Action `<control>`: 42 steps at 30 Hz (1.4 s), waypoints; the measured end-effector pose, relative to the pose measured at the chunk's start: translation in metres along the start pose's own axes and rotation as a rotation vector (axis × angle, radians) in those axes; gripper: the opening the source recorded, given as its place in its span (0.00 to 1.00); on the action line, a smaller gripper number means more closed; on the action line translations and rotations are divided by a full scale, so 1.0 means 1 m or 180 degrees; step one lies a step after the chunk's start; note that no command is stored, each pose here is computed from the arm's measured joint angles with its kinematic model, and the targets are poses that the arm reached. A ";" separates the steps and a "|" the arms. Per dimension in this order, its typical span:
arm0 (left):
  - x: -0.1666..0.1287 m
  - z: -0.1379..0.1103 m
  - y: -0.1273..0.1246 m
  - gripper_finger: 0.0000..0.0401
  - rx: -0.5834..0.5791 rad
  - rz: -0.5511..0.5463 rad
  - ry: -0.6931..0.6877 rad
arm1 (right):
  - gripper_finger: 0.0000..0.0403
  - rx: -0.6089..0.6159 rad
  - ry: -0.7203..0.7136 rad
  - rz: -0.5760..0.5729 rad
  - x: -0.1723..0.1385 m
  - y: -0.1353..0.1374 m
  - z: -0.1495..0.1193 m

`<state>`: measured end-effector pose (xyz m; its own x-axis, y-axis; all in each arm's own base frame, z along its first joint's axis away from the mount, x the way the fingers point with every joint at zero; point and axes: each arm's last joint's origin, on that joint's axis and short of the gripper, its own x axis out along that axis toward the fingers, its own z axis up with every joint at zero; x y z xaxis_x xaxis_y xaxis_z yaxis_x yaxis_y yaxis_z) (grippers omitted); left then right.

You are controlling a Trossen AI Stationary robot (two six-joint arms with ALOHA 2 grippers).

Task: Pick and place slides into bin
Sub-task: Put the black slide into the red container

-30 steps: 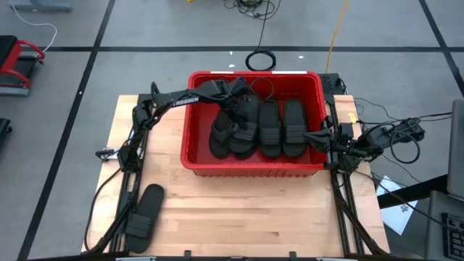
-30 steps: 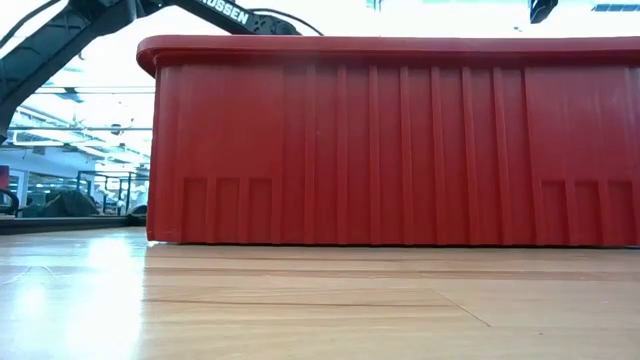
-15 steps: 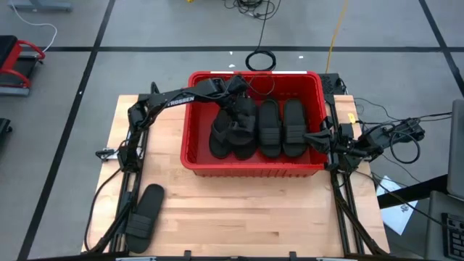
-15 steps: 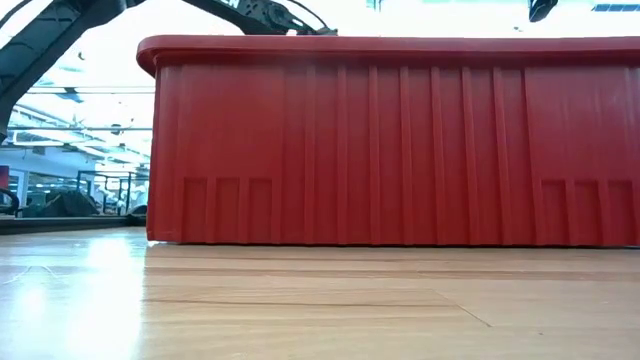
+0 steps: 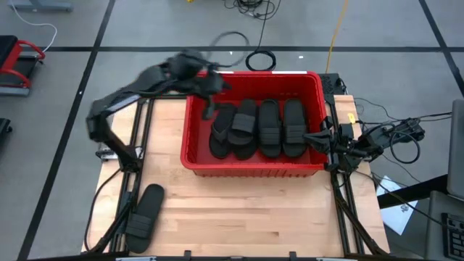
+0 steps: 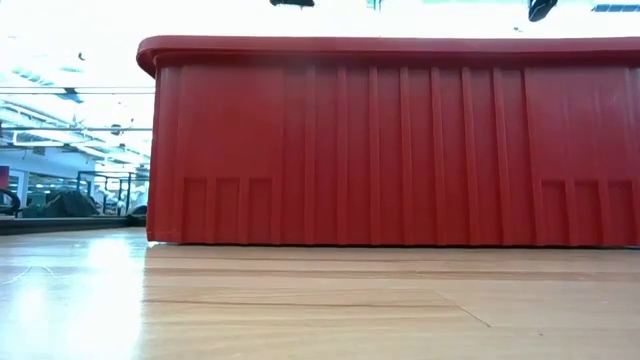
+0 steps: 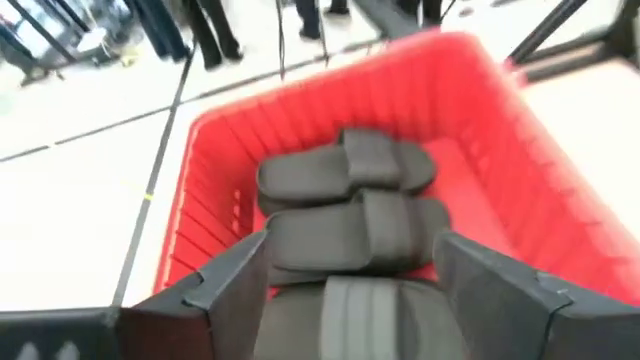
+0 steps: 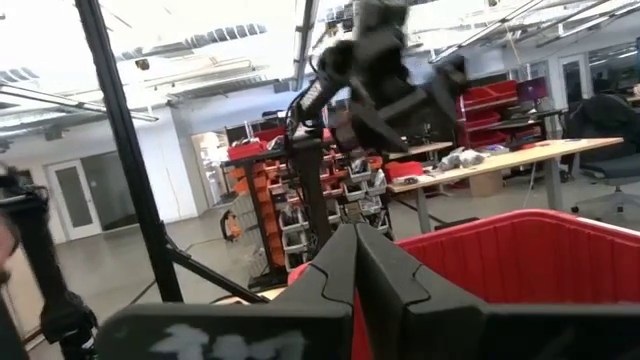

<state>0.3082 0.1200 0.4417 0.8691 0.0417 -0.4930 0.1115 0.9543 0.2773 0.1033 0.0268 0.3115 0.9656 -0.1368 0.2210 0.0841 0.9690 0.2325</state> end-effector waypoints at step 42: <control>-0.074 -0.144 -0.229 0.00 -0.1481 -0.3094 0.1091 | 0.00 0.0021 0.0008 0.0060 0.000 0.001 0.000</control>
<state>0.1488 -0.0589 0.2960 0.3256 -0.7675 -0.5521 0.4154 0.6407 -0.6457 0.1034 0.0274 0.3115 0.9677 -0.1179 0.2230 0.0641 0.9700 0.2347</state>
